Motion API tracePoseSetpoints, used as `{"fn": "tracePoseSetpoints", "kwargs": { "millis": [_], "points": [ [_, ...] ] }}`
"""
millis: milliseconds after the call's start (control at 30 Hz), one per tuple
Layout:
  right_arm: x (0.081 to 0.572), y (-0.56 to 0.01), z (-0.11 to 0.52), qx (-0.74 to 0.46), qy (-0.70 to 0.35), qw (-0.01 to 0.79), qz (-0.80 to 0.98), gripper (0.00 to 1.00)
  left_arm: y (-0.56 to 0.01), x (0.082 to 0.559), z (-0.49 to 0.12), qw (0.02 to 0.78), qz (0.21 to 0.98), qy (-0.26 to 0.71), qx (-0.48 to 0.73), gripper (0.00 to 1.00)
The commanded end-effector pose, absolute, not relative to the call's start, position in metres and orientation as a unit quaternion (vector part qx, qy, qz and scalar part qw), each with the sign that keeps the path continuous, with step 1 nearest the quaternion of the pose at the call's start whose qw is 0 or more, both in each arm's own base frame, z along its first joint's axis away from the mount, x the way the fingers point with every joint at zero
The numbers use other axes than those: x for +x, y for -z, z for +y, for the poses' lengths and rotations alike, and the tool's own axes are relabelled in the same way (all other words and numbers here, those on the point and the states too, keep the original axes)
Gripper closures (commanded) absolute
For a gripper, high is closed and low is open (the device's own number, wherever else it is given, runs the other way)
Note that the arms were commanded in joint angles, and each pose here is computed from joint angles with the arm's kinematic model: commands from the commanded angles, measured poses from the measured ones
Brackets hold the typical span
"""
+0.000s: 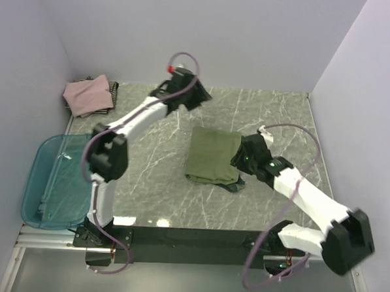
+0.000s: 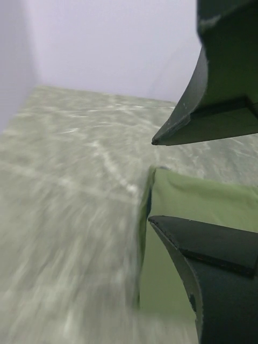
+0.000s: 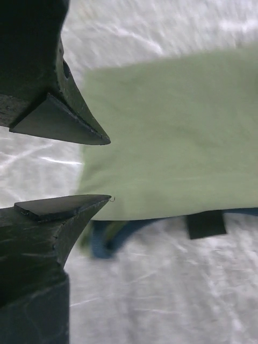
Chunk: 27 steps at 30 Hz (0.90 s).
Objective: Fold and stack the tank tops
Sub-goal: Fold the tank top
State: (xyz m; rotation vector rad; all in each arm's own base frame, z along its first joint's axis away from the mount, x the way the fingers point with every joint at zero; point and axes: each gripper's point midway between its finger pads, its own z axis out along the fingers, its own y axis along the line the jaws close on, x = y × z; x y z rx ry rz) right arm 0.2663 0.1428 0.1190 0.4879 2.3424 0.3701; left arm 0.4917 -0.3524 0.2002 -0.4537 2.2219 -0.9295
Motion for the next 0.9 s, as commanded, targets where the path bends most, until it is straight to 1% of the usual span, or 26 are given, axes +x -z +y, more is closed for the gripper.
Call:
{"fn": "tracePoseSetpoints", "kwargs": {
  "millis": [0, 67, 100, 167, 233, 333, 400, 433, 467, 600, 700, 733, 833, 867],
  "points": [
    [0.293, -0.102, 0.141, 0.168, -0.108, 0.341, 0.918, 0.51, -0.195, 0.475, -0.292, 0.348, 0.871, 0.283, -0.198, 0.41],
    [0.303, -0.102, 0.145, 0.161, -0.108, 0.345, 0.919, 0.53, -0.186, 0.468, -0.276, 0.343, 0.877, 0.270, -0.199, 0.41],
    [0.304, -0.090, 0.148, 0.154, -0.100, 0.326, 0.927, 0.53, -0.166, 0.460, -0.271, 0.326, 0.887, 0.259, -0.198, 0.42],
    [0.303, -0.081, 0.148, 0.149, -0.091, 0.311, 0.934, 0.55, -0.145, 0.454, -0.263, 0.308, 0.901, 0.238, -0.192, 0.42],
    [0.299, -0.073, 0.148, 0.149, -0.093, 0.304, 0.936, 0.56, -0.127, 0.449, -0.258, 0.294, 0.913, 0.220, -0.178, 0.42],
    [0.281, -0.049, 0.143, 0.146, -0.091, 0.278, 0.945, 0.61, -0.093, 0.436, -0.261, 0.251, 0.931, 0.212, -0.158, 0.41],
    [0.267, -0.027, 0.140, 0.142, -0.080, 0.248, 0.955, 0.75, -0.076, 0.427, -0.263, 0.229, 0.937, 0.216, -0.148, 0.40],
    [0.265, -0.022, 0.139, 0.143, -0.078, 0.243, 0.956, 0.84, -0.073, 0.424, -0.264, 0.225, 0.938, 0.221, -0.145, 0.40],
    [0.260, -0.015, 0.135, 0.148, -0.073, 0.234, 0.958, 1.00, -0.069, 0.420, -0.264, 0.224, 0.937, 0.226, -0.142, 0.39],
    [0.251, -0.009, 0.129, 0.159, -0.077, 0.228, 0.957, 1.00, -0.066, 0.409, -0.268, 0.204, 0.936, 0.257, -0.123, 0.37],
    [0.245, -0.006, 0.128, 0.162, -0.083, 0.222, 0.958, 0.97, -0.065, 0.403, -0.272, 0.201, 0.933, 0.277, -0.111, 0.36],
    [0.243, -0.005, 0.127, 0.162, -0.082, 0.220, 0.958, 0.93, -0.067, 0.400, -0.274, 0.196, 0.932, 0.287, -0.108, 0.36],
    [0.240, -0.013, 0.128, 0.162, -0.092, 0.222, 0.957, 0.83, -0.076, 0.394, -0.277, 0.198, 0.925, 0.309, -0.100, 0.35],
    [0.246, -0.024, 0.130, 0.164, -0.097, 0.235, 0.953, 0.77, -0.079, 0.392, -0.275, 0.199, 0.924, 0.312, -0.100, 0.34]
  ]
}}
